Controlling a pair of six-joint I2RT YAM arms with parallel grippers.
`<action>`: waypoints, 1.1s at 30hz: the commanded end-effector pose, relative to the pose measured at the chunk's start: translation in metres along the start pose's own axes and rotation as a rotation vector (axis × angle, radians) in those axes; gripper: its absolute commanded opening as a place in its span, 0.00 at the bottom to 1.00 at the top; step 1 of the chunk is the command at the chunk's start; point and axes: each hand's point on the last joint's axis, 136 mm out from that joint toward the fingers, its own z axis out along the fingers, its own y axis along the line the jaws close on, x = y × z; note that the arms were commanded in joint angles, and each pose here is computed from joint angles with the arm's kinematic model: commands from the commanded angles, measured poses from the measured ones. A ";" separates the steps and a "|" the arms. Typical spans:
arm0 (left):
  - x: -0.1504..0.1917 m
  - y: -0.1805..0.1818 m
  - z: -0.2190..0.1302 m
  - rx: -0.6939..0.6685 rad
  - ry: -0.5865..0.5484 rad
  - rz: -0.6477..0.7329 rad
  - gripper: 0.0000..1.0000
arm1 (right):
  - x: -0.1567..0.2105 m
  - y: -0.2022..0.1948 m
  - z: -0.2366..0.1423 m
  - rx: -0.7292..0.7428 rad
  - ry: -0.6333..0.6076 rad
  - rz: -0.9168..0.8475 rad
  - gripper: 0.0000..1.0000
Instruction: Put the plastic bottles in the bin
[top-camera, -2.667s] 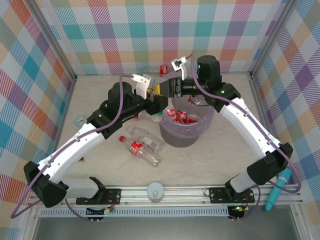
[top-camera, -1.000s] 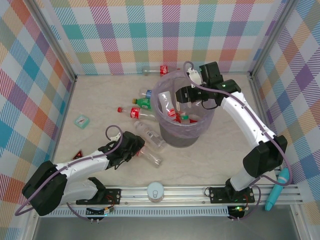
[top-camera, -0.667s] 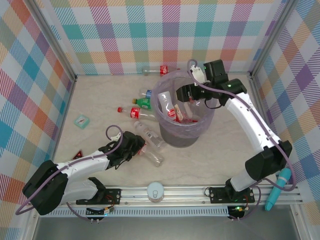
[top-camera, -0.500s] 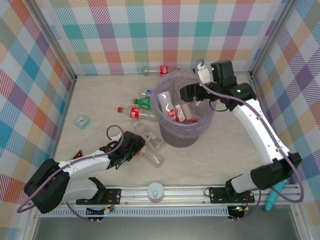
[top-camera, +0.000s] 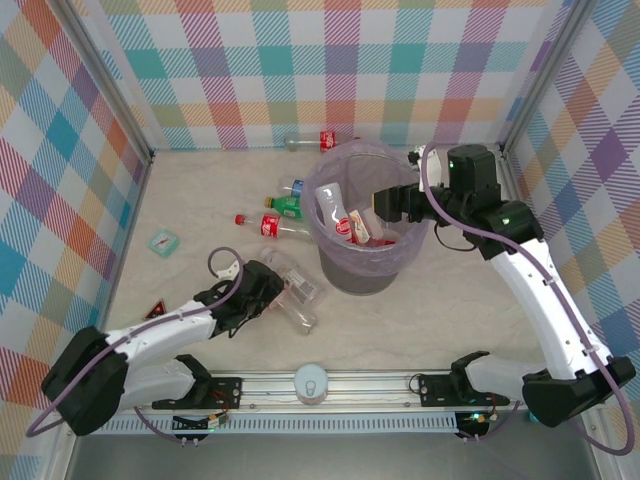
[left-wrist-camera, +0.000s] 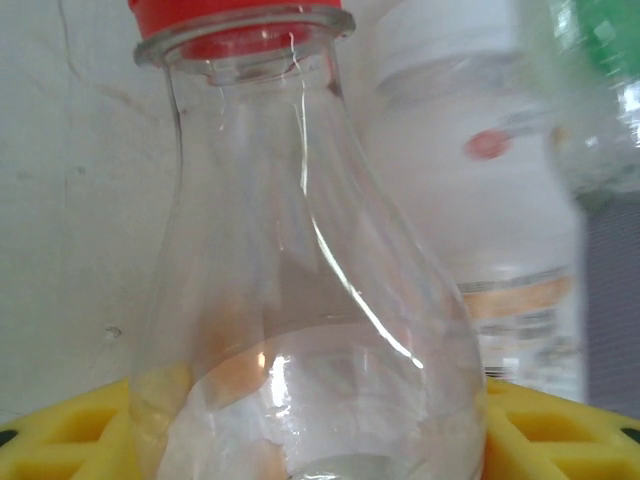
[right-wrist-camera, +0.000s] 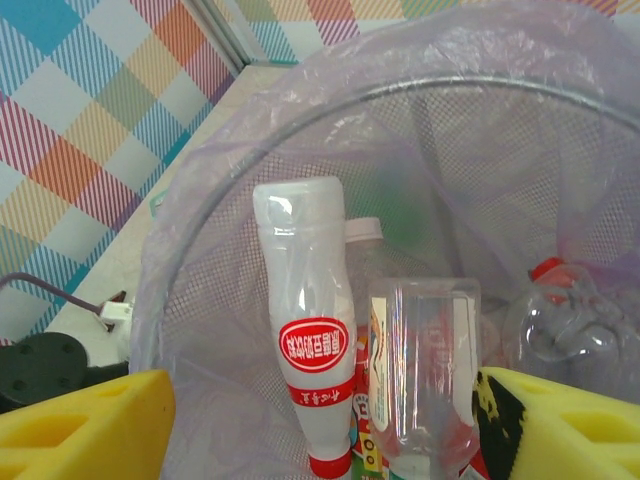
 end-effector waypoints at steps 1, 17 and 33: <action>-0.035 -0.016 -0.033 0.003 -0.129 0.071 0.48 | -0.009 0.010 -0.012 -0.036 -0.054 0.001 0.78; -0.177 -0.150 -0.162 0.485 -0.286 -0.321 0.24 | -0.017 0.096 -0.019 -0.433 -0.107 -0.094 0.82; -0.179 -0.185 -0.156 0.626 -0.137 -0.594 0.15 | -0.043 0.136 0.079 -0.532 -0.065 -0.196 0.97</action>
